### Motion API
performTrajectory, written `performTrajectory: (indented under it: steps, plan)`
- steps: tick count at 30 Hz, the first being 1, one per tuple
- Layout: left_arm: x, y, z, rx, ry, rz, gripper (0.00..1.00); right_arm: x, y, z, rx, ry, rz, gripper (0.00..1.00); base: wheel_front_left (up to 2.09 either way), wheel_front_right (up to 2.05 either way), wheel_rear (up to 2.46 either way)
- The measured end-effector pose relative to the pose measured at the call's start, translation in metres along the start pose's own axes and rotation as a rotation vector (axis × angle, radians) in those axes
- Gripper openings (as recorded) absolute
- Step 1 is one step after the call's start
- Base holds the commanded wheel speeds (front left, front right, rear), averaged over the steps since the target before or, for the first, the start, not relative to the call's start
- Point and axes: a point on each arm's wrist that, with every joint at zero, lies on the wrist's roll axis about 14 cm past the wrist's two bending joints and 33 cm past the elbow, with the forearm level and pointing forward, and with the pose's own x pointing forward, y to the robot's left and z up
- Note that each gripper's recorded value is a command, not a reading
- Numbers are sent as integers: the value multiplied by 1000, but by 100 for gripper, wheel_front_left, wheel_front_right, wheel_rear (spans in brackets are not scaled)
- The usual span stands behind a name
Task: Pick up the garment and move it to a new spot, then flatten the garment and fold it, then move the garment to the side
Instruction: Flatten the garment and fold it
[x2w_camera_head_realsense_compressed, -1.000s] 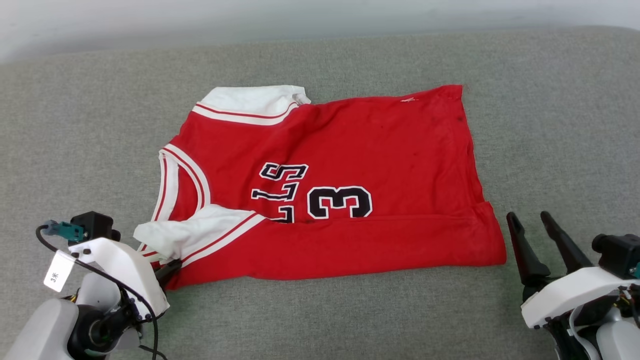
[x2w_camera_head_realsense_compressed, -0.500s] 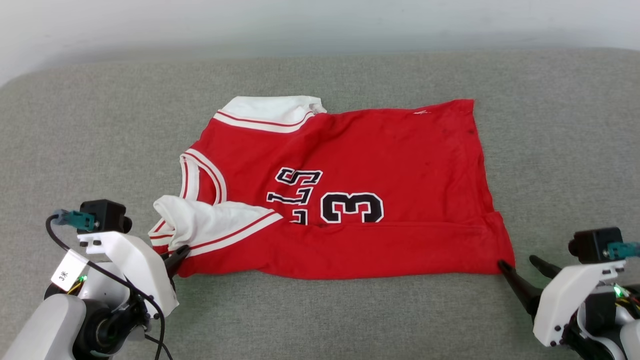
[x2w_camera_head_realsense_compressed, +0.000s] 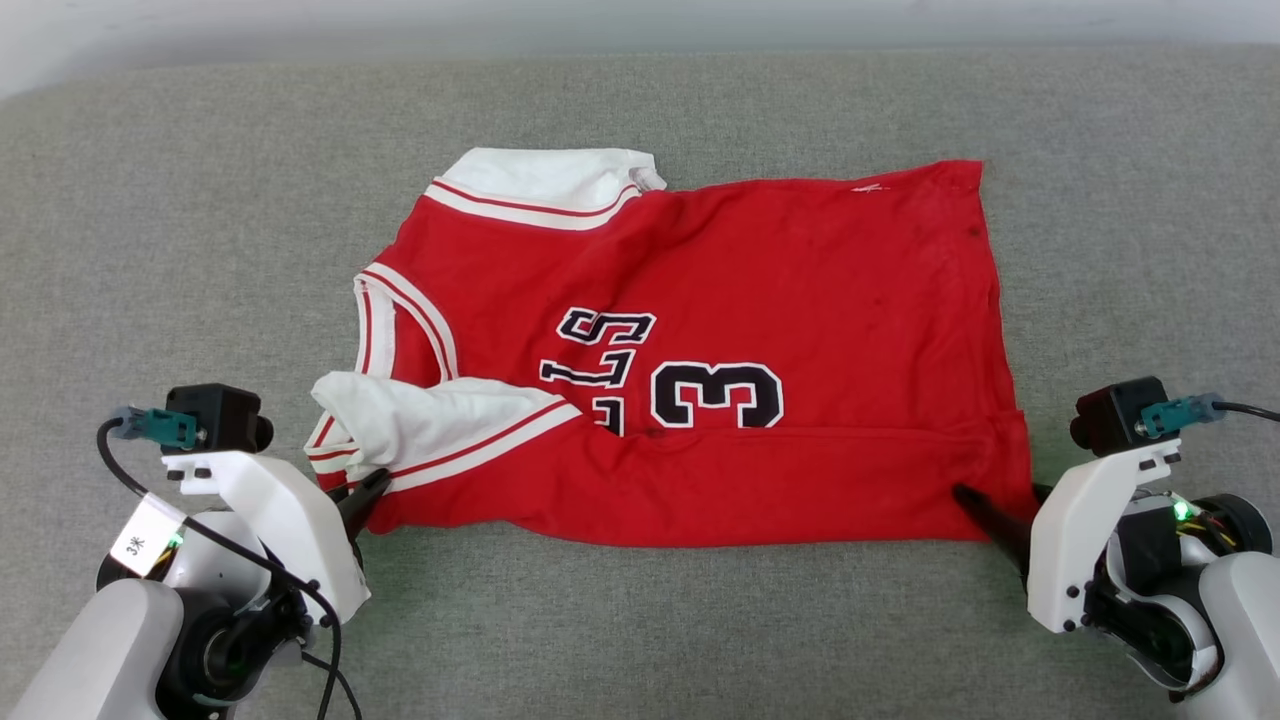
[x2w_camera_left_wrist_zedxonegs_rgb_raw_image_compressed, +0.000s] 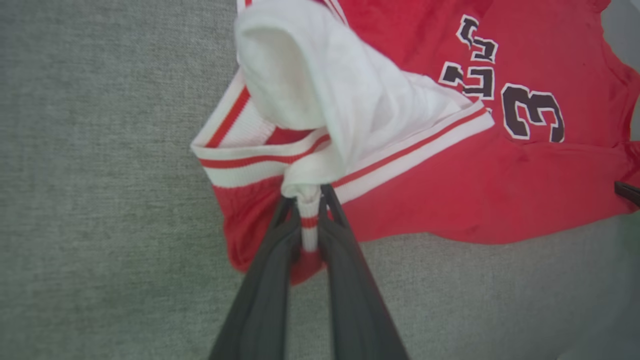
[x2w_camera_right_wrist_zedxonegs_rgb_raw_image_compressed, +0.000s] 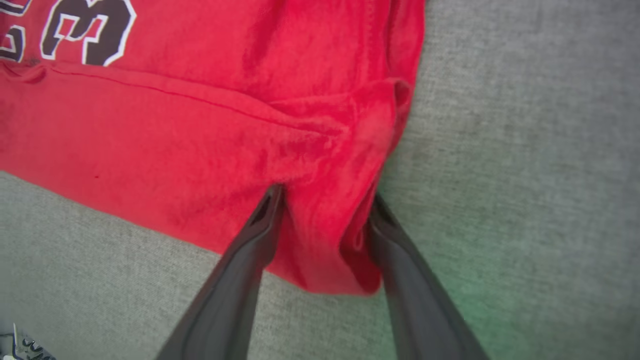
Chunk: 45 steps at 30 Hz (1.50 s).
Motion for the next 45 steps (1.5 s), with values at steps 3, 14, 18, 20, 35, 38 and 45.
performTrajectory:
  steps: [3, 14, 18, 20, 35, 38, 45]
  plan:
    - [-1, 1, 2, -4, -14, 2, 0, 0, 2, 2, -7, 2, 9, 0, 0, 0, 0]
    - [-35, -1, -8, -4, -74, 23, 0, -35, 13, 13, -47, -98, 16, 0, 0, 0, 0]
    - [-54, 2, -23, -23, -72, 44, 0, -52, 21, -1, -46, -106, 23, 0, 0, 0, 0]
    - [-63, 1, -39, -49, -53, 47, 0, -59, 23, -14, -33, -95, 26, 0, 0, 0, 0]
    - [-68, 9, -101, -177, 36, 65, 100, -65, 29, -67, 166, -120, 15, 100, 0, 0, 0]
    - [-65, 8, -98, -175, 20, 55, 100, -67, 34, -61, 185, -182, 26, 100, 0, 0, 0]
    - [-64, 8, -56, -65, -127, 44, 100, -93, 23, -6, 131, -517, -52, 100, 0, 0, 0]
